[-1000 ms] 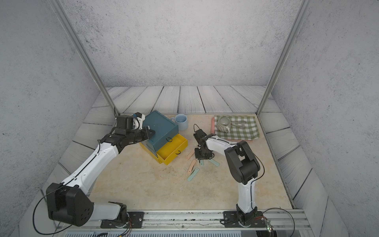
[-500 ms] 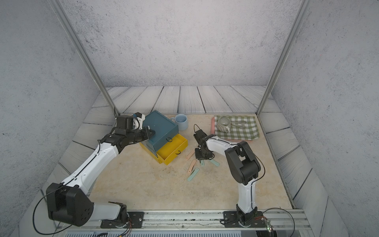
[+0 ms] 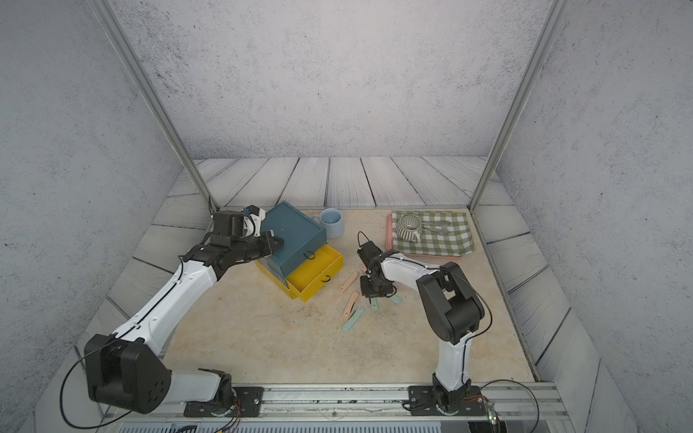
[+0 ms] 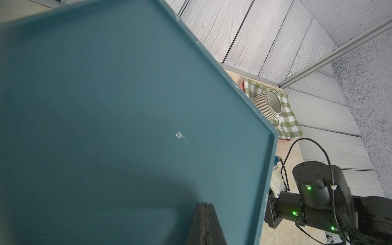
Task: Place the fruit knives into the drawer by color
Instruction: Pick up the fruit knife from the center of the board, then place the fruit knife in the drawer.
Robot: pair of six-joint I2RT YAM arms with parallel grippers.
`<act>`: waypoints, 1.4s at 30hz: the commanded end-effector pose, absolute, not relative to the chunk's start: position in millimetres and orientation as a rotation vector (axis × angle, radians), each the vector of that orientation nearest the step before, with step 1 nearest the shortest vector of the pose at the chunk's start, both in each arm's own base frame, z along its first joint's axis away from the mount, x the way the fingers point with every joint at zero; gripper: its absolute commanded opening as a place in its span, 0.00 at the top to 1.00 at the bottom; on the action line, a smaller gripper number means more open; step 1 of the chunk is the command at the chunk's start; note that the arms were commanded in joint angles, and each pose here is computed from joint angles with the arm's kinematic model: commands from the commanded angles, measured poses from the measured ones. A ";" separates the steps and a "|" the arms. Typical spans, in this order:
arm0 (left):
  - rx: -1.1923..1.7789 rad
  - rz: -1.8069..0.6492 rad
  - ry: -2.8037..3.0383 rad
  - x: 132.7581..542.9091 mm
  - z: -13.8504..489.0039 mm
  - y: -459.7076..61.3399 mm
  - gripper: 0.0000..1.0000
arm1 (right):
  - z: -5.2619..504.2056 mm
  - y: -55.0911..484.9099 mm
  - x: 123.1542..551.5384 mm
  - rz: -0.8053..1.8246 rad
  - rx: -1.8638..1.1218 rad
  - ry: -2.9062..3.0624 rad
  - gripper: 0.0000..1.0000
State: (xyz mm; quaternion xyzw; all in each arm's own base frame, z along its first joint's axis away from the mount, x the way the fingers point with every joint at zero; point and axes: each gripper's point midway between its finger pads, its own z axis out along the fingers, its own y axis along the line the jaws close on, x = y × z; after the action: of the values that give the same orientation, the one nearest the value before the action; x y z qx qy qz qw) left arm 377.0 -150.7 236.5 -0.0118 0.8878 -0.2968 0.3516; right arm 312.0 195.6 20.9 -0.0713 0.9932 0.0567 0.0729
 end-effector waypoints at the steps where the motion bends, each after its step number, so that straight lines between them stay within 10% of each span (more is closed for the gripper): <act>1: -0.103 -0.709 2.496 354.9 186.0 -139.9 1.00 | 33.3 189.6 301.0 0.177 -0.211 3.000 0.85; 42: -0.113 -0.716 2.488 354.7 185.6 -140.3 1.00 | 223.1 323.7 316.6 1.070 0.005 2.529 0.83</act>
State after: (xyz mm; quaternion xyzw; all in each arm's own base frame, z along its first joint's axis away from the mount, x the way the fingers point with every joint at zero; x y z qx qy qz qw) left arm 377.6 -150.9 236.5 -0.0134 0.8866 -0.2984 0.3531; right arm 305.4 313.3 212.6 -0.0263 0.9121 0.3652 0.1847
